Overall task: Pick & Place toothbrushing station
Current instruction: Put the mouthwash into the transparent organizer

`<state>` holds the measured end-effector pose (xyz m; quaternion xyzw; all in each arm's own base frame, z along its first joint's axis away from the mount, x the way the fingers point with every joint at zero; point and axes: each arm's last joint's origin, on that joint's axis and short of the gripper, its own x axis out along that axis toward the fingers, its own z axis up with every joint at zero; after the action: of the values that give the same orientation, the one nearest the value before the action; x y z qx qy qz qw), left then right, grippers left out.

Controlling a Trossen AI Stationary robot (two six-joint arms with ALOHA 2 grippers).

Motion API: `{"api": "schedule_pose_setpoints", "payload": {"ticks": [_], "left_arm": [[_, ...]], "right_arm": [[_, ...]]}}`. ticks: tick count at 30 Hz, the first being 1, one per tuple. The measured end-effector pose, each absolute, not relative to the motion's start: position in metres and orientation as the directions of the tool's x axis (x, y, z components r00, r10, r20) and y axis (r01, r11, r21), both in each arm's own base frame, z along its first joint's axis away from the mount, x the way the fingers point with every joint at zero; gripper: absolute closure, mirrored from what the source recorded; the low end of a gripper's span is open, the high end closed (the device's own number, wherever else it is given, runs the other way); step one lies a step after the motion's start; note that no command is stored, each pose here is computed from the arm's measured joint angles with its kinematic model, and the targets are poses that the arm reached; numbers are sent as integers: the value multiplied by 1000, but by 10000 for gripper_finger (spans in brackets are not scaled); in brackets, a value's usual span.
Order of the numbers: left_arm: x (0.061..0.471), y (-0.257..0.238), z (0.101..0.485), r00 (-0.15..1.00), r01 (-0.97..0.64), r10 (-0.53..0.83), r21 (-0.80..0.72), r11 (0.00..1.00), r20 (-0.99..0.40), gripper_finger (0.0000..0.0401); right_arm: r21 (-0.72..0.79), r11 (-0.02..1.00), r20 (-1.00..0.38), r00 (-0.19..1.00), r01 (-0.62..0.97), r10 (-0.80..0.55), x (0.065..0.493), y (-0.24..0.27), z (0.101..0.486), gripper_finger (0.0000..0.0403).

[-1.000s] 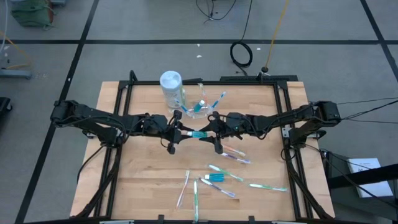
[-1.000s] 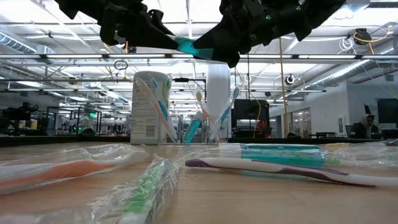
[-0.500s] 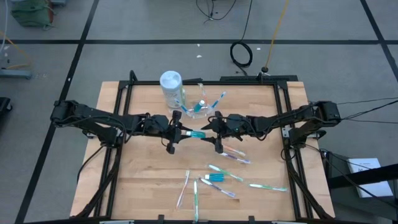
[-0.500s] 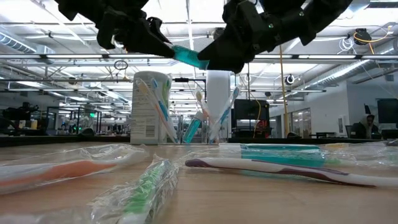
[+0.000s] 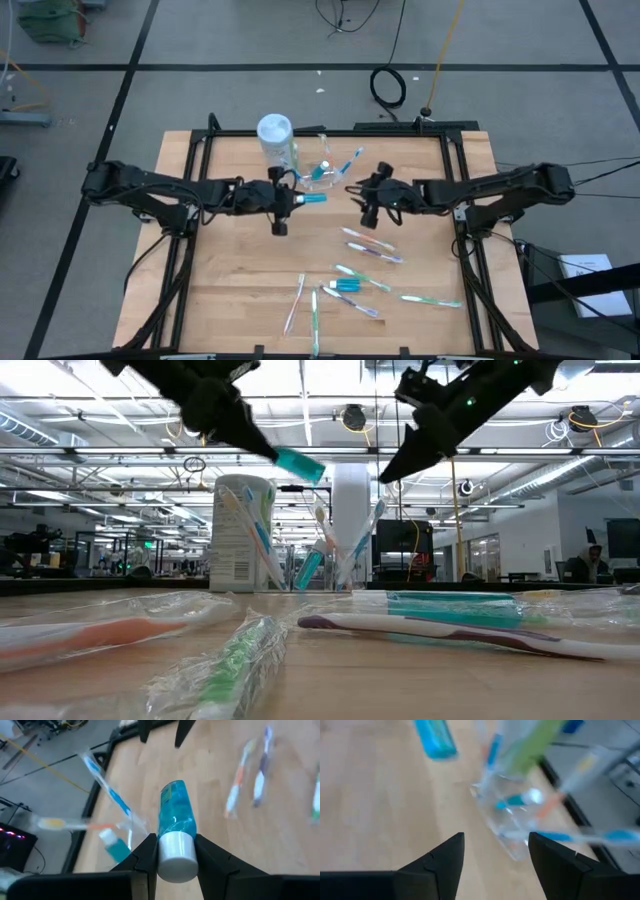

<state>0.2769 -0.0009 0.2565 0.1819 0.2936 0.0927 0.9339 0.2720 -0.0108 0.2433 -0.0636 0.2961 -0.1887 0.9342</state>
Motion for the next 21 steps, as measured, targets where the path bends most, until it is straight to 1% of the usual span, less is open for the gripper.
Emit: {"api": "schedule_pose_setpoints", "payload": {"ticks": [2,5,9,13,17,21], "left_arm": [[284,5,269,798,-78,296,397,915,-525,302],[300,19,282,736,-62,320,411,910,-597,302],[328,46,286,615,-31,320,384,923,-721,302],[351,74,272,464,61,330,401,914,-822,302],[364,95,257,380,81,333,390,917,-863,302],[367,113,239,328,78,309,352,933,-892,302]], "right_arm": [[-199,907,-510,751,372,-420,267,-12,249,195],[-154,899,-487,760,409,-430,263,-12,256,198],[-126,899,-485,764,420,-426,262,-12,257,198],[-119,898,-514,747,424,-421,260,-10,254,199],[-100,909,-542,744,405,-391,258,-9,246,200],[-88,918,-551,749,386,-368,257,-9,240,202]]}}
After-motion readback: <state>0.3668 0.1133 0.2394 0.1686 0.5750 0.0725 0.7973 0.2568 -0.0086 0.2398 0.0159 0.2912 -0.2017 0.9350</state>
